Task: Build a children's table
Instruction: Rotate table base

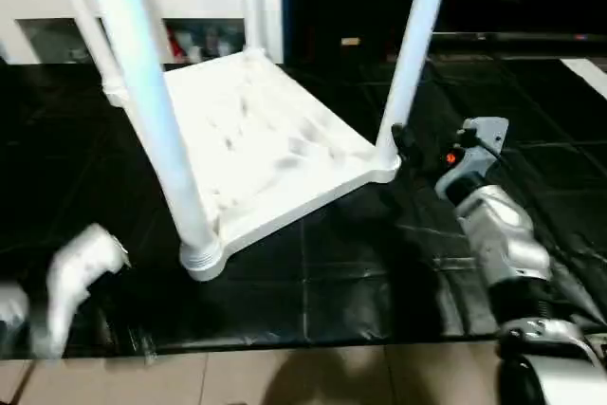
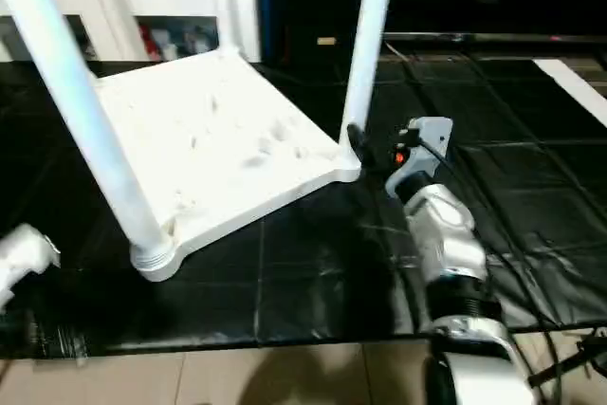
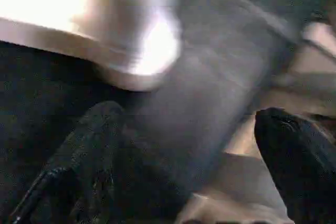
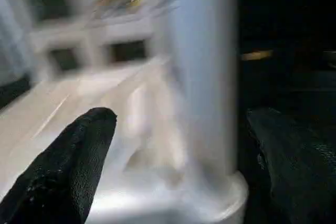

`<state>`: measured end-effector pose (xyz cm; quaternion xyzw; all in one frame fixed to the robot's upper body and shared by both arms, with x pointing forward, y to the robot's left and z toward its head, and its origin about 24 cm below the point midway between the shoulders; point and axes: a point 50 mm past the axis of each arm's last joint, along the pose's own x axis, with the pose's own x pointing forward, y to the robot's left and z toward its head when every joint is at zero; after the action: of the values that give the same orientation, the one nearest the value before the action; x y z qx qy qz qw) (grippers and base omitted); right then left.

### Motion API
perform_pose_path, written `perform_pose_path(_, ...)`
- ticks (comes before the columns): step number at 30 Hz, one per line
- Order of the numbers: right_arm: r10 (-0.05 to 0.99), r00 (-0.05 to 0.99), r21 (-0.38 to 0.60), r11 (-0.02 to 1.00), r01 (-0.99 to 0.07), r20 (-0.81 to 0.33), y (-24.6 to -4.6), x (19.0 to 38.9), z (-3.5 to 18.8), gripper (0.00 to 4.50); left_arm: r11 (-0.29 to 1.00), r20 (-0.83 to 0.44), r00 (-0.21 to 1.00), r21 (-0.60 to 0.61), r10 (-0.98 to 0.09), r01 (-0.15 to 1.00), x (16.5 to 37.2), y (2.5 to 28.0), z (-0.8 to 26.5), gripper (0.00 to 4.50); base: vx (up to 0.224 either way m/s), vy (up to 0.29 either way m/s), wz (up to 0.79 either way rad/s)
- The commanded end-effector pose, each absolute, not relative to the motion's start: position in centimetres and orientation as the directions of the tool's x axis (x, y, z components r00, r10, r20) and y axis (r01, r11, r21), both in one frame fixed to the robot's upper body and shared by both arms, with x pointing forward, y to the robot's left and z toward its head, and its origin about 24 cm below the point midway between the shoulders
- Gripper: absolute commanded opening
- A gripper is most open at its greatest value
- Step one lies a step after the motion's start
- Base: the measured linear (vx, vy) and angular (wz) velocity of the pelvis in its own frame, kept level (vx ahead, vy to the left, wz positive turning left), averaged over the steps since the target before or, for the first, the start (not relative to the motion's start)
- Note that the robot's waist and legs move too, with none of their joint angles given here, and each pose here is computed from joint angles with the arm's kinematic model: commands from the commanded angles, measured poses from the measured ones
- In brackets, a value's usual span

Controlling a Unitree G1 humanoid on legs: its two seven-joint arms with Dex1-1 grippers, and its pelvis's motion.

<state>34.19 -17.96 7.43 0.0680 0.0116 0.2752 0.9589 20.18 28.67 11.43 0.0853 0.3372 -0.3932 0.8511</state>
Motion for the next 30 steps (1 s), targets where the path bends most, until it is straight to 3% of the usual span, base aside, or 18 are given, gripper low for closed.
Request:
perform_pose_path(1, 0.627, 0.777, 0.086, 0.778, -0.622, -0.053, -17.1, 33.5, 6.6, 4.5, 0.693, -0.613, 0.514, -0.076, -0.6, 0.717, 20.9, 29.2, 12.4, 4.44, 0.0, 0.0, 0.0)
perform_pose_path(4, 0.688, 0.707, 0.056, 0.722, -0.69, -0.163, -16.6, 32.4, 4.9, 4.5, 0.674, -0.568, 0.519, -0.085, -0.638, 0.734, 21.8, 29.0, 13.3, 4.44, 0.0, 0.0, 0.0)
perform_pose_path(9, 0.718, 0.663, 0.047, 0.685, -0.727, -0.21, -15.6, 31.9, 4.1, 4.5, 0.651, -0.526, 0.522, -0.082, -0.672, 0.755, 23.1, 28.4, 13.6, 4.44, 0.0, 0.0, 0.0)
perform_pose_path(12, 0.814, 0.534, 0.055, 0.558, -0.828, -0.228, -13.7, 30.8, 3.8, 4.5, 0.624, -0.441, 0.526, -0.106, -0.728, 0.774, 24.4, 27.1, 13.7, 4.44, 0.0, 0.0, 0.0)
perform_pose_path(14, 0.822, 0.499, 0.037, 0.527, -0.849, -0.273, -13.0, 30.6, 3.1, 4.5, 0.614, -0.401, 0.531, -0.107, -0.746, 0.782, 25.2, 26.4, 13.6, 4.44, 0.0, 0.0, 0.0)
perform_pose_path(16, 0.808, 0.505, 0.027, 0.537, -0.843, -0.303, -12.8, 30.8, 2.7, 4.5, 0.611, -0.377, 0.537, -0.106, -0.755, 0.785, 25.8, 25.9, 13.6, 4.44, 0.0, 0.0, 0.0)
perform_pose_path(23, 0.641, 0.678, -0.04, 0.716, -0.697, -0.36, -11.5, 33.3, 1.9, 4.5, 0.506, -0.286, 0.453, -0.149, -0.844, 0.849, 26.8, 22.0, 13.3, 4.44, 0.0, 0.0, 0.0)
perform_pose_path(30, 0.597, 0.715, -0.042, 0.756, -0.653, -0.364, -10.3, 34.0, 1.7, 4.5, 0.361, -0.218, 0.317, -0.205, -0.923, 0.91, 26.3, 17.9, 13.1, 4.44, 0.0, 0.0, 0.0)
